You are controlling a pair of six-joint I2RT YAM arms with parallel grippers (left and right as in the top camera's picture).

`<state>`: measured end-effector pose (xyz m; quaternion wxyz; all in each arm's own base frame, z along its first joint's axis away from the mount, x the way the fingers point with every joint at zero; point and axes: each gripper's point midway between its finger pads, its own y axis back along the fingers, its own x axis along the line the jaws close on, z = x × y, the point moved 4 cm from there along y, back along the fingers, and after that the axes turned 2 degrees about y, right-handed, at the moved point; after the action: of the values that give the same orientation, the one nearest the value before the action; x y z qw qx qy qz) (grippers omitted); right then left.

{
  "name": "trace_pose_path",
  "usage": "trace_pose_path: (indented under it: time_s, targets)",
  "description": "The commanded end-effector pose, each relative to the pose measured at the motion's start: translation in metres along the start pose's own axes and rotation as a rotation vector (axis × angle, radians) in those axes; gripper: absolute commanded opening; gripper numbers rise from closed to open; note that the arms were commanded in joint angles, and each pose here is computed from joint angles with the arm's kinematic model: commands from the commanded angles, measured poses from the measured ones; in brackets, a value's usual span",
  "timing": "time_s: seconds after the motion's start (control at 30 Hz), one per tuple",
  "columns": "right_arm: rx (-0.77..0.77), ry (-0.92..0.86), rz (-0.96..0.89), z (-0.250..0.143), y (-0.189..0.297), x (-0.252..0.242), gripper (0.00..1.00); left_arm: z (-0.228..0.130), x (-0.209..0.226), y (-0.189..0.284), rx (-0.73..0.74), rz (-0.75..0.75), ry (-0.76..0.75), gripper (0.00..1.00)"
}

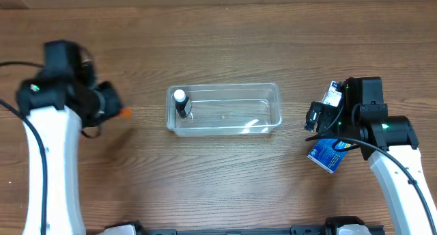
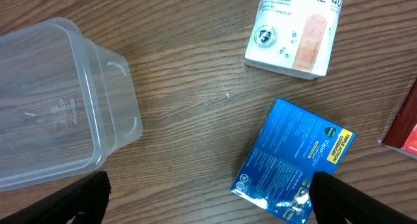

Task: Pack container
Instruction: 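Place the orange tube in the container beside the bottle, release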

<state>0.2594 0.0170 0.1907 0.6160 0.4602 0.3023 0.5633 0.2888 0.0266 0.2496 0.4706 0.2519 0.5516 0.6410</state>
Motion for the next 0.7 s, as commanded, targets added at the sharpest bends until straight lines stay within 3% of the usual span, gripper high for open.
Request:
trace_pose_path:
  time_s: [0.0,0.3,0.6,0.67]
  targets:
    - [-0.031,-0.005,0.008,0.008,0.006,0.002,1.00,-0.023,-0.045,0.021,-0.048,-0.068,-0.099,0.04]
    - [-0.030,-0.005,0.008,0.007,0.006,0.002,1.00,-0.055,-0.115,-0.046,0.127,-0.040,-0.287,0.04]
    - [-0.029,-0.006,0.009,0.007,0.006,0.002,1.00,-0.061,-0.112,-0.127,0.303,0.107,-0.285,0.04]
    - [-0.030,-0.006,0.009,0.007,0.006,0.002,1.00,-0.062,-0.112,-0.130,0.309,0.112,-0.286,0.09]
